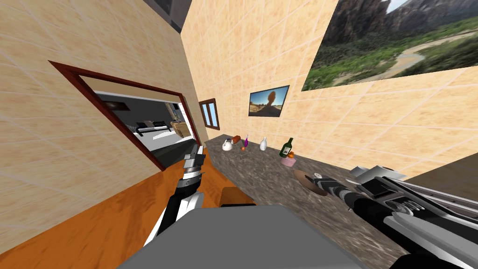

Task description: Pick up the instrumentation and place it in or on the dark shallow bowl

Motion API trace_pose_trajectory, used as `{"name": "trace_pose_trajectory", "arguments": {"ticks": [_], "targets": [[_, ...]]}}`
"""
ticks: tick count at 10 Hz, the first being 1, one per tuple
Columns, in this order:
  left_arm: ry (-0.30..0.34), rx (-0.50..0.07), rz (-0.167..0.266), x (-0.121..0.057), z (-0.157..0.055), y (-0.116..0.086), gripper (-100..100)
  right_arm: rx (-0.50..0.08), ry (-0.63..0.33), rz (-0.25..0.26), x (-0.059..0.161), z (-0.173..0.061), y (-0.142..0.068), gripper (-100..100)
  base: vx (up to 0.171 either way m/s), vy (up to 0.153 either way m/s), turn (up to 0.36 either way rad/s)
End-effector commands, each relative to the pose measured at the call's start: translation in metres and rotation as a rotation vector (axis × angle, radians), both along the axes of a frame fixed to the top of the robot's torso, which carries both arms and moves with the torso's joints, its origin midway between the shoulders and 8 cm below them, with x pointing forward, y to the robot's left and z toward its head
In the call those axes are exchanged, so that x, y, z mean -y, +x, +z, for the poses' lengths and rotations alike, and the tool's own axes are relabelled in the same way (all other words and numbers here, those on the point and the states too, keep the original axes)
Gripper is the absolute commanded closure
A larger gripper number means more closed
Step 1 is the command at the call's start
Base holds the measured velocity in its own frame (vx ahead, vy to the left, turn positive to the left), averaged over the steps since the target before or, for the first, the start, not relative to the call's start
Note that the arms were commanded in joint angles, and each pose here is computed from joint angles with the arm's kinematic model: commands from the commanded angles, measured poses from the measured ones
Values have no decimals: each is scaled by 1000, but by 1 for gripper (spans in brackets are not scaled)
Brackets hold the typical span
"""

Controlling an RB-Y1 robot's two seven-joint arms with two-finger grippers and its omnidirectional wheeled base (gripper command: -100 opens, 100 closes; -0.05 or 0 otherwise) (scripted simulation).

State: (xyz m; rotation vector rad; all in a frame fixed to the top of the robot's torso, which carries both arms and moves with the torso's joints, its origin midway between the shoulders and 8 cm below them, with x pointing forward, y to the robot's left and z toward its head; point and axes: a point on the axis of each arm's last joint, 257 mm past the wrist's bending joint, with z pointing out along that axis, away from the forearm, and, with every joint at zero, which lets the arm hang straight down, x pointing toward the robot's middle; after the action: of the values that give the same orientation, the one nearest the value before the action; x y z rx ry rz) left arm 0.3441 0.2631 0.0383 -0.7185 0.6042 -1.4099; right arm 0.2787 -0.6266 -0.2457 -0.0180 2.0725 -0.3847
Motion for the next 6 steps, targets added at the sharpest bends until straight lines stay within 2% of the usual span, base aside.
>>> {"name": "trace_pose_trajectory", "arguments": {"ticks": [1,3,5,6], "targets": [[0,0,0,0,0,0,0,-26,14,18,-2,-15,6,-100,-102,6,46],[0,0,0,0,0,0,0,-39,38,-7,4,-32,9,-100,-112,11,7],[0,0,0,0,0,0,0,10,41,14,-2,-19,35,-100,-2,5,-6],[0,0,0,0,0,0,0,23,41,19,-4,-15,42,-100,15,0,7]]}}
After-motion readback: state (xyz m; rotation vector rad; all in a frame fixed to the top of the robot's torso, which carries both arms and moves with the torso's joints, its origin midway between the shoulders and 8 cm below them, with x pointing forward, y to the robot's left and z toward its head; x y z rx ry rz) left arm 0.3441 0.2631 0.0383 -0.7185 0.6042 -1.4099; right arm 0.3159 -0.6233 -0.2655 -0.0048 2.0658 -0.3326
